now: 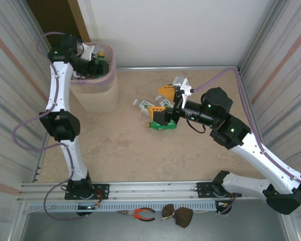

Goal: Put the plastic bottles in the bin

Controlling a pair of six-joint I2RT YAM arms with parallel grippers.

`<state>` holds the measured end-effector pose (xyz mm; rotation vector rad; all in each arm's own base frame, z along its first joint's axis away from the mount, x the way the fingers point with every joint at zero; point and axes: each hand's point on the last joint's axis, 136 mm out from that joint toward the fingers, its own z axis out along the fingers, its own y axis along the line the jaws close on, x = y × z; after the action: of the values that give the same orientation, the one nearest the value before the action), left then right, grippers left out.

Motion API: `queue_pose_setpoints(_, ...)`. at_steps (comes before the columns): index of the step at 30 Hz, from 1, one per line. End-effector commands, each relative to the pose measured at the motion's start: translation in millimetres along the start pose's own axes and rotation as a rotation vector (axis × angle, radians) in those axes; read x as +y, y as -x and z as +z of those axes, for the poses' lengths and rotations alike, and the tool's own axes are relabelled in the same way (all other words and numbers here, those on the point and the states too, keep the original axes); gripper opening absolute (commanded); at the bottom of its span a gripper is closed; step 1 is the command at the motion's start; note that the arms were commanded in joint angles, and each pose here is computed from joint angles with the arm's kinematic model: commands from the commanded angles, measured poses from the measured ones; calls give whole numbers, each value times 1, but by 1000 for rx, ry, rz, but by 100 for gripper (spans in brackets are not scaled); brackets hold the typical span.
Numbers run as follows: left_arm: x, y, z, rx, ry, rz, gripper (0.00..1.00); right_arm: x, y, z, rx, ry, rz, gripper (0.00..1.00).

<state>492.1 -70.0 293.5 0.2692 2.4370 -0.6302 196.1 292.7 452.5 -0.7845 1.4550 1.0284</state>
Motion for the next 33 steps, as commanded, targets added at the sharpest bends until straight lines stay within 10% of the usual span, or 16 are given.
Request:
queue_pose_setpoints(1,-26,25,-45,-142,7,70,86,2,13,-5,-33,-8,-34,89)
queue_pose_setpoints(7,-35,37,-59,-206,2,91,83,1,14,-6,-36,-15,-32,89)
queue_pose_setpoints(19,-1,20,-17,-109,76,62,43,1,13,-11,-38,-25,-23,88)
queue_pose_setpoints(33,13,-2,2,-41,76,1,39,-23,-5,-3,33,-118,3,87)
